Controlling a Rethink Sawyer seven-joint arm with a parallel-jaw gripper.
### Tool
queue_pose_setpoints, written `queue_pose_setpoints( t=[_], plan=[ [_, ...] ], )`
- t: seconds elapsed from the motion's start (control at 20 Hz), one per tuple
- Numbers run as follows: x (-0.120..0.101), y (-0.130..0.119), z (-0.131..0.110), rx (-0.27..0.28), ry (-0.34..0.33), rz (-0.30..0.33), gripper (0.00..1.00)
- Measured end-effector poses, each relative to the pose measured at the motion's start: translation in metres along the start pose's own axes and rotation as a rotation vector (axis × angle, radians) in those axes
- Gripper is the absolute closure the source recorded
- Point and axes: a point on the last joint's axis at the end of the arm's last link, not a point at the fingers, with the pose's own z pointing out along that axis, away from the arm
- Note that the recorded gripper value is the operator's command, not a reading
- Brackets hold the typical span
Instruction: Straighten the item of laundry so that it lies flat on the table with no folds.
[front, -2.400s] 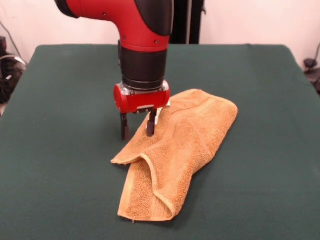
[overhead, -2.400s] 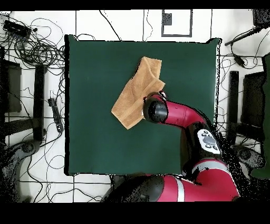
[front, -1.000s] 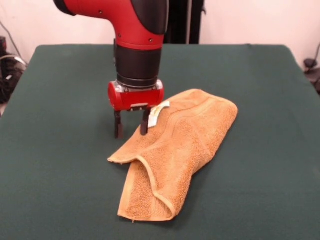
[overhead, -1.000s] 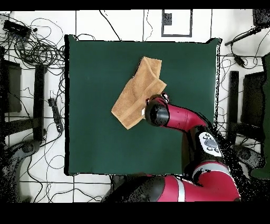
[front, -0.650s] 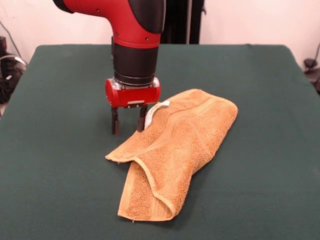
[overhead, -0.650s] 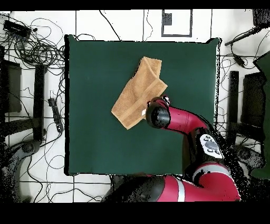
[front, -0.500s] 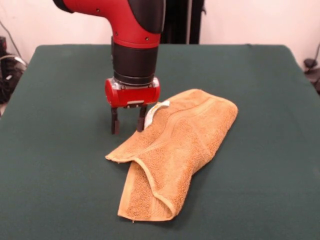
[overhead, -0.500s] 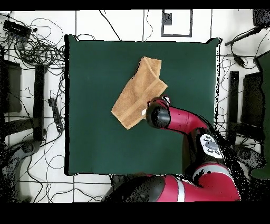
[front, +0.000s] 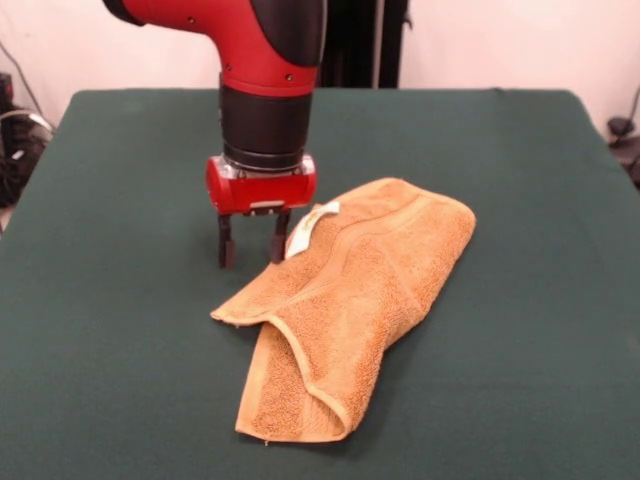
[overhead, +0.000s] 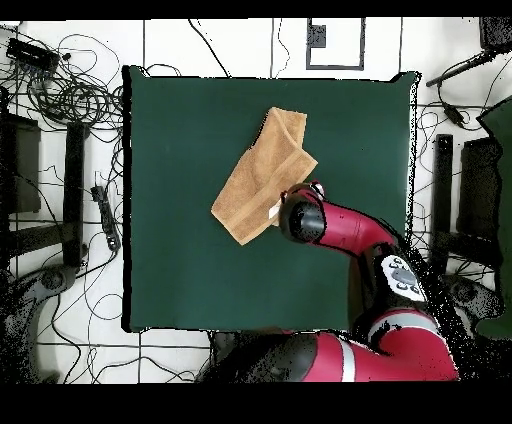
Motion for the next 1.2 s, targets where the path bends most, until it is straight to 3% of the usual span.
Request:
queue_pose_setpoints(
  t=[0.65, 1.2],
  plan=[
    [0.014, -0.019, 0.009, -0.051, -0.085, 0.125, 0.00],
    [0.005, -0.009, 0.004, -0.052, -0.090, 0.109, 0.00]
  ],
)
